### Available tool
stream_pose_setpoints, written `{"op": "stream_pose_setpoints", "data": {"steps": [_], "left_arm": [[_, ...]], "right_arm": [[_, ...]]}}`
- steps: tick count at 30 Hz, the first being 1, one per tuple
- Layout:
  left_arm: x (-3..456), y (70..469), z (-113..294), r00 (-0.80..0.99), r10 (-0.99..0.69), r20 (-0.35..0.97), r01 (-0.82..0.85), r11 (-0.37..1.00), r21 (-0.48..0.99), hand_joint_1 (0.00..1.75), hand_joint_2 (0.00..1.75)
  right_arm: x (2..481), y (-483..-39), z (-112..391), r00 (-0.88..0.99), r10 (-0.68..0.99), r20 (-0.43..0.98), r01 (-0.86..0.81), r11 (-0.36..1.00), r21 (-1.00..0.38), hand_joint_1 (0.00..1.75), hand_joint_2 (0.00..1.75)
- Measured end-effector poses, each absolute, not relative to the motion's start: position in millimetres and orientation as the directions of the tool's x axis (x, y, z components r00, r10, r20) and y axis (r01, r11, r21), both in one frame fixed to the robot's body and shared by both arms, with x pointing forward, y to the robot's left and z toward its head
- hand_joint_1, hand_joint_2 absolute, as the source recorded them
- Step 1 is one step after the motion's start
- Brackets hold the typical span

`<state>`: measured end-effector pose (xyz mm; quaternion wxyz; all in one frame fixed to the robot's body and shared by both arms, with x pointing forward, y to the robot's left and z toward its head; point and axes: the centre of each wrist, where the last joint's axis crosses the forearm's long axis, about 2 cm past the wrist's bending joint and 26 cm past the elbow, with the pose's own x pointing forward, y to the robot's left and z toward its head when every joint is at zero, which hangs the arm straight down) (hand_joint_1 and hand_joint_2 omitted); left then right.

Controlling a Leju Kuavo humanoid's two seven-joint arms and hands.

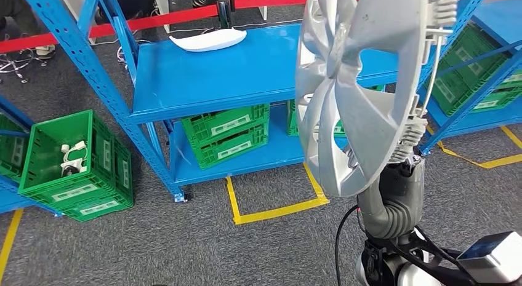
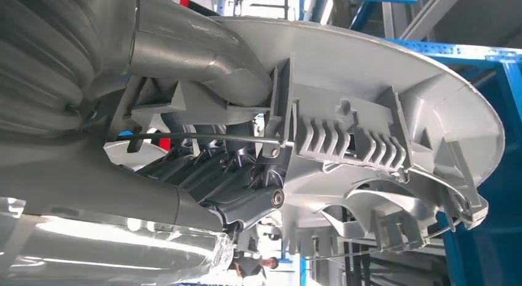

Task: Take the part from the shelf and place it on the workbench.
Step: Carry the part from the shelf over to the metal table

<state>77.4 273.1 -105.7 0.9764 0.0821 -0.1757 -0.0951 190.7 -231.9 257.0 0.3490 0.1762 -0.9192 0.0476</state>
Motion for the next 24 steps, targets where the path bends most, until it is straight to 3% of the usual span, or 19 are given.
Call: {"op": "stream_pose_setpoints", "data": {"steps": [24], "left_arm": [[76.2,271.8,-105.9,0.924,-0.229,0.306,0.177,0.966,0.187,0.0,1.75]], "right_arm": [[186.8,-236.2,247.9,-0.681,-0.282,0.676,-0.328,0.943,0.063,1.75,1.75]]}}
